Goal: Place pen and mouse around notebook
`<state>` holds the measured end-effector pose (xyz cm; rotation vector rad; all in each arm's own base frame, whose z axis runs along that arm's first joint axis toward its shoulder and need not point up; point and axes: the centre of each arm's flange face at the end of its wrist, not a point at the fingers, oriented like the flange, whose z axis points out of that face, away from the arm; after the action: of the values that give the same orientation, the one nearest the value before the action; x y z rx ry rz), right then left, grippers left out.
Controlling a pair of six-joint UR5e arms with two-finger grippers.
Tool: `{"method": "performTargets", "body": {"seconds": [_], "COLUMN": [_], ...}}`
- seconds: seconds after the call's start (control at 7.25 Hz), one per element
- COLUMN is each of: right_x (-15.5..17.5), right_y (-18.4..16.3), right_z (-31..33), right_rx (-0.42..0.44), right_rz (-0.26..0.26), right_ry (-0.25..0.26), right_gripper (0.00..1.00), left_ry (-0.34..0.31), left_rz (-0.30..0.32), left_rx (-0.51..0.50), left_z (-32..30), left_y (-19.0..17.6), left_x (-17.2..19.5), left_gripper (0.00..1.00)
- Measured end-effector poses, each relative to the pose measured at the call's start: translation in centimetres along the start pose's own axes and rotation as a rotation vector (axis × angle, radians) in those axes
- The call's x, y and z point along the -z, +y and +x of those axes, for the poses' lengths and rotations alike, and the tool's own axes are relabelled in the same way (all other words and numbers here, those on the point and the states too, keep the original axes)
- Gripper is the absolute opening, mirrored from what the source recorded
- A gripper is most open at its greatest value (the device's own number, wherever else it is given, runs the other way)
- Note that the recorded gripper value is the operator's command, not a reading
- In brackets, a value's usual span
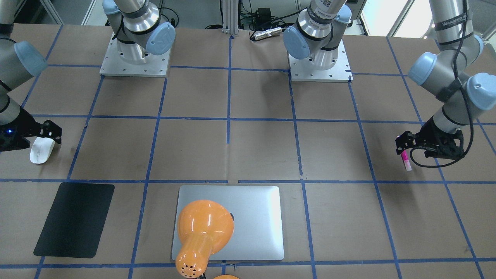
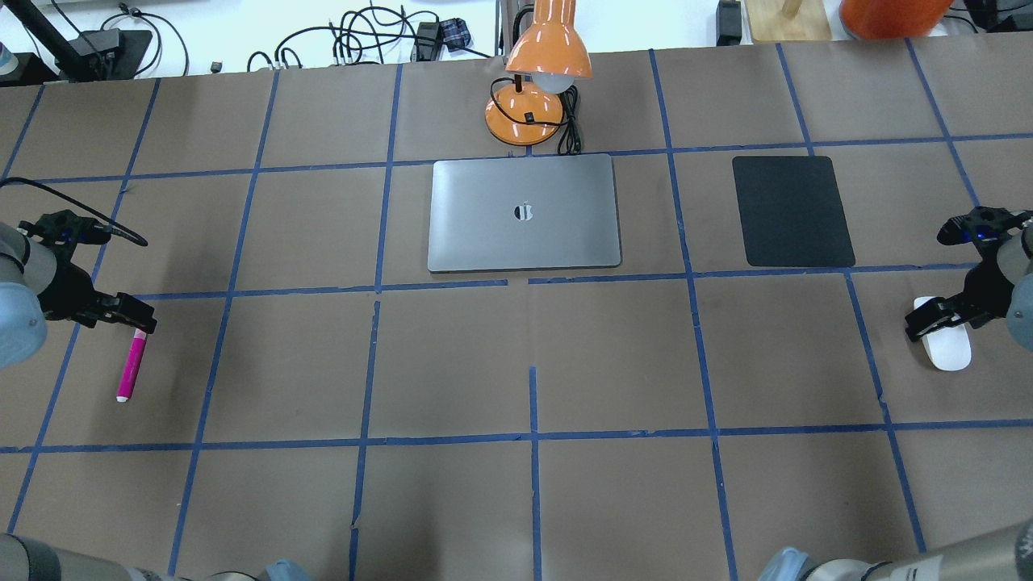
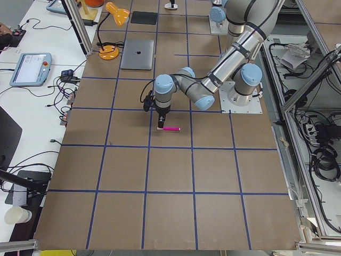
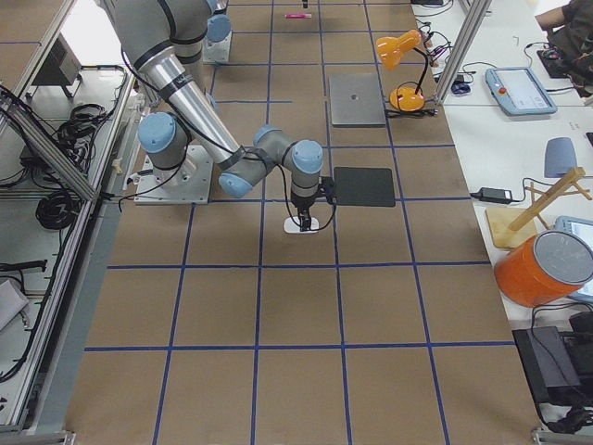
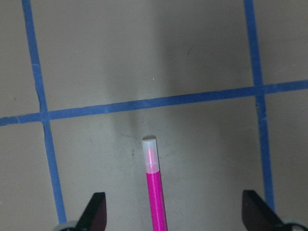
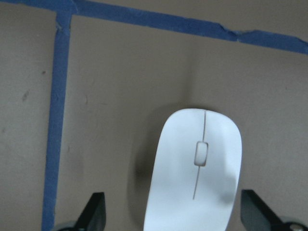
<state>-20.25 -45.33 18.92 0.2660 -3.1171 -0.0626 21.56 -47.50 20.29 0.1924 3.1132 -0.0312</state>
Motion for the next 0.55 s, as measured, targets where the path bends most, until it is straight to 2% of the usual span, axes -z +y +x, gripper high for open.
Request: {"method": "performTargets", "body": {"seconds": [0.14,0.28,0.41,0.55], "right_x": [-0.3,-0.3,-0.3,-0.3], "right_y": [-0.4,-0.7,-0.8,-0.8], "right_z": [0.5,0.8,0.9,1.0], "right_rx": [-0.004,-0.016,-0.039,-0.062], "right_rz": [0.001,0.003,0.002,-0.001], "right_ry": [-0.004,-0.004,-0.001,0.003], "right_gripper": [1.00,1.00,1.00,0.88], "left_ry": [0.015,0.026,0.028,0.024], "left_rz": [-0.020,-0.036,-0.043,-0.043], "left_rx": [-0.004,-0.006,-0.005,-0.004], "left_z": [-0.1,-0.1,-0.2,-0.3], "left_y": [0.3,0.4,0.4,0.3], "left_x": [-2.2,-3.5,-4.0,-3.9], "left_gripper": [0.92,0.43,0.06,0.00]}}
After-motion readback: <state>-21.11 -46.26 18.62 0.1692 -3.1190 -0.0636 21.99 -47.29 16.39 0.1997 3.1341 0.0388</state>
